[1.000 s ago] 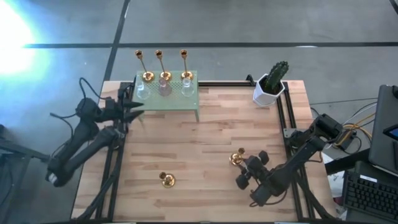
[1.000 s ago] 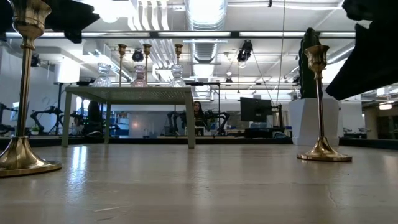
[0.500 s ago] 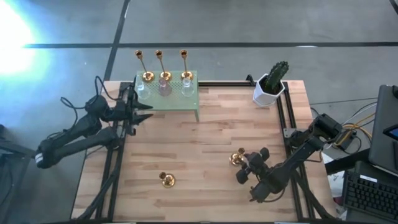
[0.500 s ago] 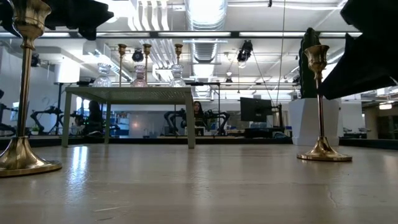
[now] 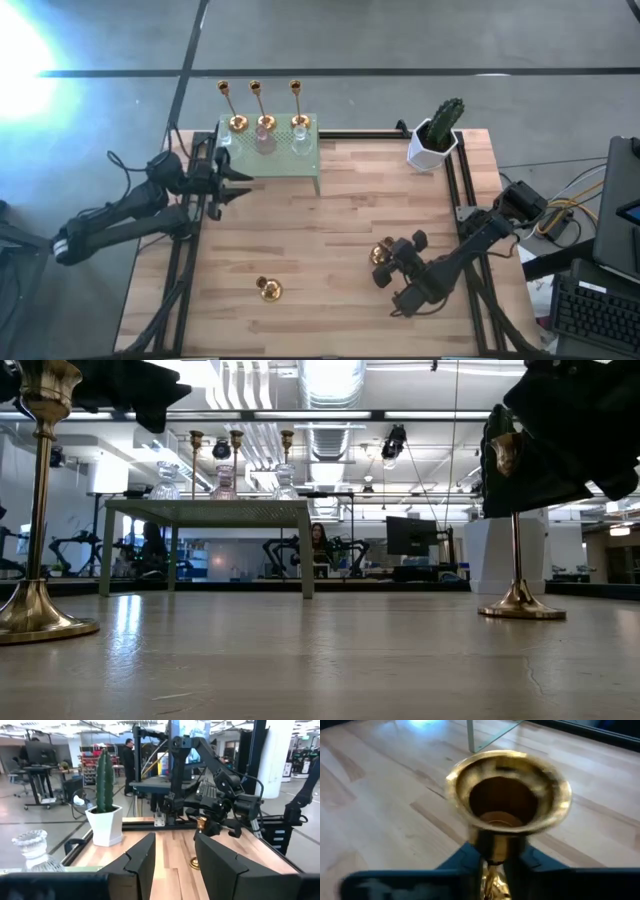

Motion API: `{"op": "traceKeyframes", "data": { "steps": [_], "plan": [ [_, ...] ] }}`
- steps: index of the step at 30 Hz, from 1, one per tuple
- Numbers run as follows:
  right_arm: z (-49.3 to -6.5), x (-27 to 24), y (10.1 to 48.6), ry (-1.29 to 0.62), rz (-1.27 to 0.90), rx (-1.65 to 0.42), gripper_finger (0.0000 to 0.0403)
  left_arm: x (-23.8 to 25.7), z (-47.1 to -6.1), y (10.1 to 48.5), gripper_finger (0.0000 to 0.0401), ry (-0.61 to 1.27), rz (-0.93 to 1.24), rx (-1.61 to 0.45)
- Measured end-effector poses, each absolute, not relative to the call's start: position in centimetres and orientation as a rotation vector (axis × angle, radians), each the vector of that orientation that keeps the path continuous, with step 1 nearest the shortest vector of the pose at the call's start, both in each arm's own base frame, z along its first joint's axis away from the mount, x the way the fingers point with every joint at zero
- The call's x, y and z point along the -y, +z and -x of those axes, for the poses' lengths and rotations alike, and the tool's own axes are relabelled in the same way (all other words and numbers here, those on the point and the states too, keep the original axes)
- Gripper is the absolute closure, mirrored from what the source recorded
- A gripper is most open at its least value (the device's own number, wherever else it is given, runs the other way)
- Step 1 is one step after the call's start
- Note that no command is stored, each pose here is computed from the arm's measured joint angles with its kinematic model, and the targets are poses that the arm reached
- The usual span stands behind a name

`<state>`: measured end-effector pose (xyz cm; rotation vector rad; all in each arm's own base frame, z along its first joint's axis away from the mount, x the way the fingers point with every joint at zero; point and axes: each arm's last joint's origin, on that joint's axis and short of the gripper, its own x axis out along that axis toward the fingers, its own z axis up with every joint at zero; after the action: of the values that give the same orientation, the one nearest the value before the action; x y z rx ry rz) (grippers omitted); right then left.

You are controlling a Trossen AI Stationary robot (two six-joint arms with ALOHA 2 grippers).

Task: Pick & Place candle stick holders
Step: Put the golden candle holder on the shelf

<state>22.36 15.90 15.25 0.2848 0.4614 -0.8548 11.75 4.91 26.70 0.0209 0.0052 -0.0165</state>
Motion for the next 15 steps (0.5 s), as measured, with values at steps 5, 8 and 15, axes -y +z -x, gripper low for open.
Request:
{"op": "traceKeyframes", "data": {
  "steps": [5, 8, 15],
  "plan": [
    [-22.3, -15.9, 15.4, -0.841, -0.252, -0.479, 0.0382, -4.8, -12.0, 26.9, 0.0256, -0.050, -0.014, 0.017],
    [-22.1, -15.7, 16.8, -0.810, -0.250, -0.479, 0.0382, -4.8, -12.0, 27.1, 0.0256, -0.082, 0.009, 0.029],
    [-21.1, -14.4, 22.9, -0.679, -0.255, -0.436, 0.0383, -4.8, -12.6, 26.9, 0.0256, -0.118, 0.019, 0.017]
  ]
}}
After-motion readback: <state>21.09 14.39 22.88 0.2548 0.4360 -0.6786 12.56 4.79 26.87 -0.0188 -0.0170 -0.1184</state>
